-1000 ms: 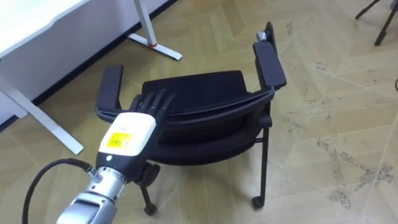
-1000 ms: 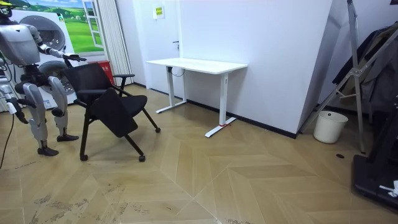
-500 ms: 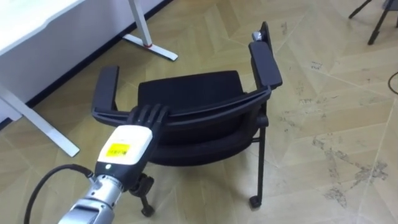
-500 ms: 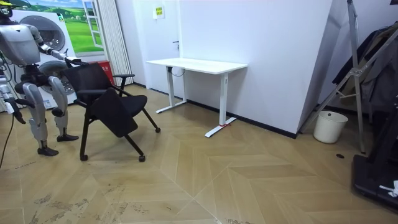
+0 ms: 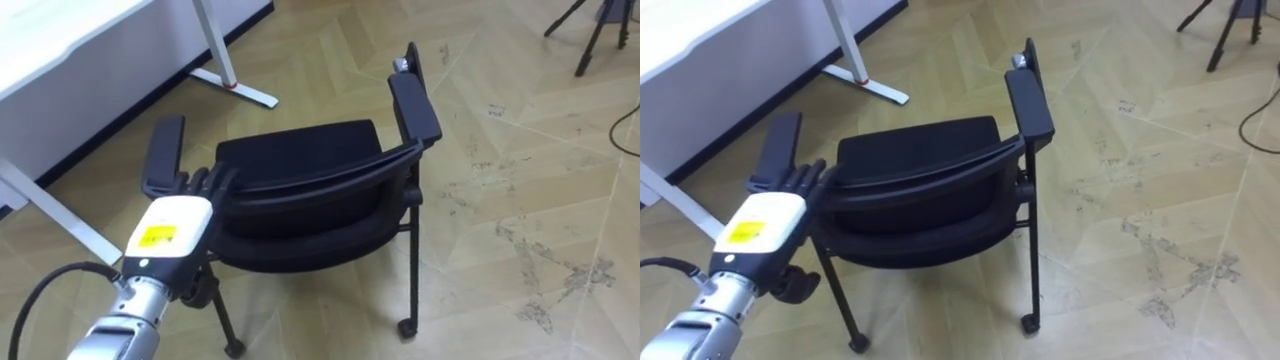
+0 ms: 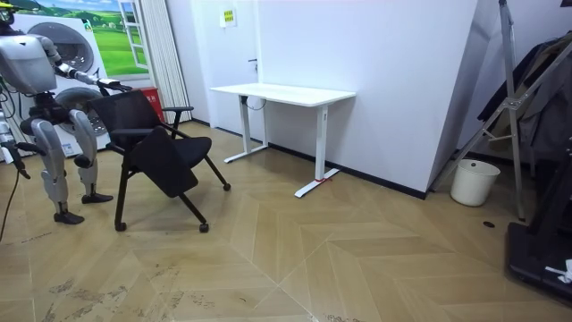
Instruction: Push chair
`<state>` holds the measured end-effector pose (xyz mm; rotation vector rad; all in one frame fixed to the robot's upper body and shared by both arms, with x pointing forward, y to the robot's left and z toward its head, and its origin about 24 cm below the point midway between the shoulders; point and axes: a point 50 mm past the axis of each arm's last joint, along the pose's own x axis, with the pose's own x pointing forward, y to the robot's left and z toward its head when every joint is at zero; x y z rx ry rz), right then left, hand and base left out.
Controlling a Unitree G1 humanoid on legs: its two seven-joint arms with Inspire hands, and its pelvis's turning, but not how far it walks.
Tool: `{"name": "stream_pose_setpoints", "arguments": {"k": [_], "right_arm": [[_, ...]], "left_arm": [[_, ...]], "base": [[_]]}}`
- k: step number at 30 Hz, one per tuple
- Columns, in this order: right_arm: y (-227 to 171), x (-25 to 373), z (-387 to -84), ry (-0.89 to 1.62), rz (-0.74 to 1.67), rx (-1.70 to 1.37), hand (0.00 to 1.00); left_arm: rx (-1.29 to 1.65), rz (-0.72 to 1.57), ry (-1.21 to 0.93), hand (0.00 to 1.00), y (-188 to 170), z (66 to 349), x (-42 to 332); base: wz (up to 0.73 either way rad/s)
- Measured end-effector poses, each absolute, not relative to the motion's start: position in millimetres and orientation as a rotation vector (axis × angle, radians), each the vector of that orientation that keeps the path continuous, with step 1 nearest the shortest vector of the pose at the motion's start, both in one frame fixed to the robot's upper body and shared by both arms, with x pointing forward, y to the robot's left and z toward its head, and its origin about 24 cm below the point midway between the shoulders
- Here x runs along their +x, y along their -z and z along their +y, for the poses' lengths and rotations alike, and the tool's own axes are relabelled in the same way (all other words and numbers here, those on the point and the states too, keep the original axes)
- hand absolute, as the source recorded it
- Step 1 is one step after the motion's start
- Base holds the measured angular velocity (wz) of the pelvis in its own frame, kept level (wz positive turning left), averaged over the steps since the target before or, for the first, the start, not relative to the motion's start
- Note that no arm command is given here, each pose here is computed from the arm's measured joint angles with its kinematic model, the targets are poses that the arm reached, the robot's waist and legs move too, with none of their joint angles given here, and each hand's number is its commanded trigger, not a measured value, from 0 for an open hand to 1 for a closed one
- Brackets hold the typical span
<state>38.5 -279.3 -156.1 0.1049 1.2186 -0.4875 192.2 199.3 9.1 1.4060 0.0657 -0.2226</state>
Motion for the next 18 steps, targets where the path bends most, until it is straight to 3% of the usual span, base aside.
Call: {"name": "stream_pose_setpoints", "arguments": {"k": [18], "right_arm": [[157,32,-277,0.496,1.229,0.117,0.00]], "left_arm": [[1.416,0.001,0.192,0.00,-16,199,212]], "base": [[0.00]]}}
